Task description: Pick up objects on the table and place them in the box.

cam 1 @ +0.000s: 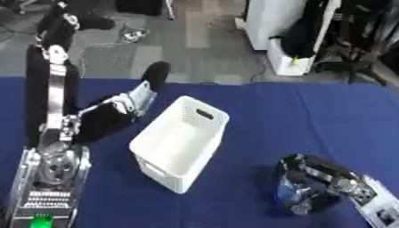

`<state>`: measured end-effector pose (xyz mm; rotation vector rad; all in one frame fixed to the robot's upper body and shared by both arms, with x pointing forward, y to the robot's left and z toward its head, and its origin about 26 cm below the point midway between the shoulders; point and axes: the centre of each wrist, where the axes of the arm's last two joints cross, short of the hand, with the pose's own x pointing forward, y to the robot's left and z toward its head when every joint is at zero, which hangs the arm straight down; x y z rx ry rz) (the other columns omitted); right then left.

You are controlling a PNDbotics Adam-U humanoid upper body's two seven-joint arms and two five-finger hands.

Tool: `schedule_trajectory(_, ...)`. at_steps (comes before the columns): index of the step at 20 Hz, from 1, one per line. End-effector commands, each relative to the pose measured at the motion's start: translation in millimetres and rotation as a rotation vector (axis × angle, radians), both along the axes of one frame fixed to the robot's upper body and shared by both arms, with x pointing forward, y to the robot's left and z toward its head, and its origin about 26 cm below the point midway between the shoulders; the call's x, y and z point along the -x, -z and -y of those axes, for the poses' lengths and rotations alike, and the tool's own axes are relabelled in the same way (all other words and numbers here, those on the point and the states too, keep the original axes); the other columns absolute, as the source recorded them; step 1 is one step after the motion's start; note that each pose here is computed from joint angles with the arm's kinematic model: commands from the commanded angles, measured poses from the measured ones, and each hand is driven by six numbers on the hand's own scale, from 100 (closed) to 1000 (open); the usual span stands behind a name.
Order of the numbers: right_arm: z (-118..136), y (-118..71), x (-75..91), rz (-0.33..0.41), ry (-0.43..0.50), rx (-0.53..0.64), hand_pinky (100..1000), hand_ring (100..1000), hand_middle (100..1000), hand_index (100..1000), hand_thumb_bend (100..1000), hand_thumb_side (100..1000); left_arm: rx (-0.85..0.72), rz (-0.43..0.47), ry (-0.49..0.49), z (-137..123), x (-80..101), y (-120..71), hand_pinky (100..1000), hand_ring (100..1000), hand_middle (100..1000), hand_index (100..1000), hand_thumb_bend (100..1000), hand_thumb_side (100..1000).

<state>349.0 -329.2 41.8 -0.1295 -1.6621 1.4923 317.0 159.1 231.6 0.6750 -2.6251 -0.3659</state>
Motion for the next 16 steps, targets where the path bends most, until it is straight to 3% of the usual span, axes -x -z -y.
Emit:
schedule_trajectory(1,6.0,-6.1,-1.9,-0.003,0.017,-0.075,168,441,490,592,437,162,0.003,0.031,0.012,3.0,2.8,-7.3,861,679,791,862,524,598)
schedule_trajectory(3,6.7,-7.3,-2.2,0.004,0.026,-0.133,160,395,442,522,368,176,0.003,0.031,0.011,2.9,2.7,-7.3,861,679,791,862,523,598)
schedule_trajectory(4,7.1,-8.0,-2.4,0.013,0.032,-0.161,136,374,371,417,295,197,0.003,0.03,0.011,2.8,2.7,-7.2,861,679,791,862,523,598)
schedule_trajectory(5,7.7,-8.3,-2.4,0.021,0.039,-0.185,119,362,342,369,279,208,0.003,0.03,0.011,2.8,2.7,-7.2,861,679,791,862,523,598)
schedule_trajectory(6,8.4,-8.4,-2.5,0.03,0.05,-0.211,100,303,266,230,120,262,0.003,0.03,0.011,2.7,2.6,-7.2,861,679,791,862,523,598)
schedule_trajectory(7,9.3,-7.8,-2.5,0.04,0.07,-0.25,100,256,217,175,100,261,0.004,0.03,0.011,2.7,2.6,-7.2,861,679,791,862,523,598)
schedule_trajectory(8,10.2,-6.2,-2.4,0.048,0.097,-0.303,100,102,100,100,100,310,0.004,0.031,0.011,2.6,2.7,-7.3,861,679,791,862,523,598)
schedule_trajectory(11,12.7,-3.0,-2.9,0.063,0.159,-0.399,100,100,100,100,100,388,0.004,0.031,0.011,2.6,2.7,-7.3,861,679,790,862,523,598)
schedule_trajectory(16,6.5,-8.3,-4.7,0.121,0.161,-0.432,100,100,100,100,100,315,0.005,0.032,0.012,2.7,2.7,-7.5,860,679,790,862,523,598)
